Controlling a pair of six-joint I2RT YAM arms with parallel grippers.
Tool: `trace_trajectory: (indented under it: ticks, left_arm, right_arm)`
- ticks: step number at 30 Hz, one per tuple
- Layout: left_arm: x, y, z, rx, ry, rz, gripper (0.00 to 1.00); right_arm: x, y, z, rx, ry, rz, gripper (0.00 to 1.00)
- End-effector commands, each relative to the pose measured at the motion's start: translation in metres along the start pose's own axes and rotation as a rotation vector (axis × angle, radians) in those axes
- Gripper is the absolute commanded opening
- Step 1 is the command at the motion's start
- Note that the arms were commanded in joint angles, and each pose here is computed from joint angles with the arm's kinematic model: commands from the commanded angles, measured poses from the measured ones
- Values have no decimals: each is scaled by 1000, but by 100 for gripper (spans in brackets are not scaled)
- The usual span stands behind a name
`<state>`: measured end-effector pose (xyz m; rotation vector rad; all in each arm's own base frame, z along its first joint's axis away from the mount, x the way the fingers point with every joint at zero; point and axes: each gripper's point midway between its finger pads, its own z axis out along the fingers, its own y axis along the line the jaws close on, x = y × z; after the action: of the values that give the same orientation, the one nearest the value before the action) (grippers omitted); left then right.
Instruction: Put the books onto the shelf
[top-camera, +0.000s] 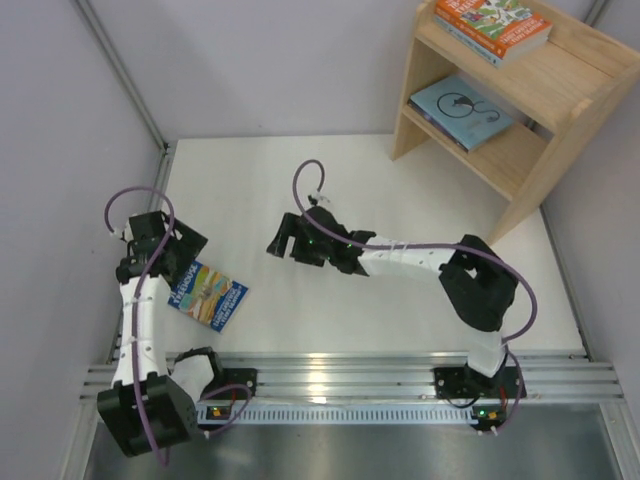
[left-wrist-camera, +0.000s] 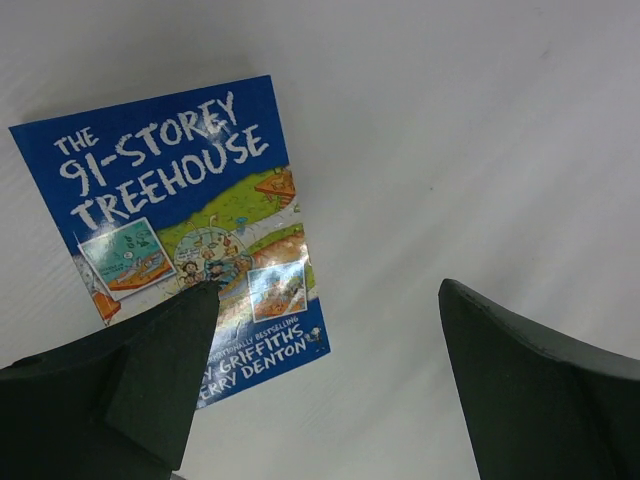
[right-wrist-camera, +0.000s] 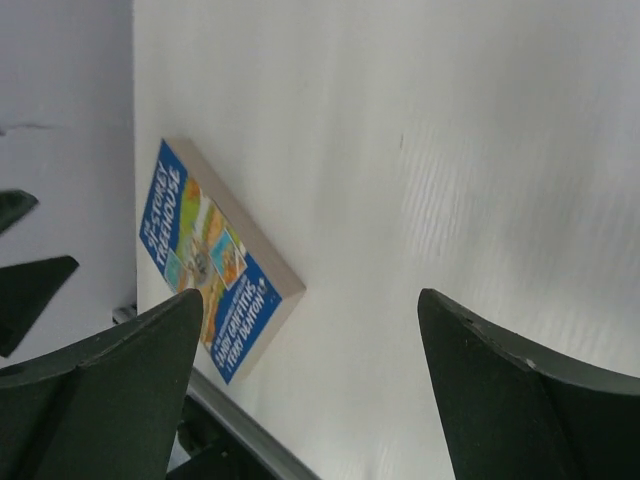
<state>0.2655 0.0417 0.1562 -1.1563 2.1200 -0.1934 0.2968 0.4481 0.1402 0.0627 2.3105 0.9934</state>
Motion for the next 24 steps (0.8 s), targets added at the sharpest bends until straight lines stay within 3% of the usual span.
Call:
trace_trajectory:
  ticks: [1, 3, 5, 7, 11, 16, 20, 24]
  left_arm:
    - [-6, 11, 11, -19, 25, 8, 96]
    - [-12, 25, 15, -73, 1, 0, 94]
    - [-13, 39, 20, -105, -25, -35, 94]
    - [-10, 52, 24, -122, -35, -59, 94]
    - [-9, 64, 30, -149, -60, -102, 94]
    - [-4, 55, 38, -83, -49, -156, 95]
    - [-5, 57, 40, -105, -47, -158, 92]
    - [-6, 58, 42, -105, -59, -159, 91]
  right_arm:
    - [14, 27, 13, -96, -50, 228, 86]
    - [36, 41, 30, -220, 11, 147, 82]
    - [52, 74, 35, -381, 112, -42, 78]
    - [81, 58, 57, -360, 218, -133, 74]
    - [90, 57, 72, -355, 209, -311, 66]
    - [123, 42, 85, -362, 297, -444, 59]
    - [150, 43, 78, -413, 331, -537, 59]
    - [158, 18, 89, -298, 354, -529, 56]
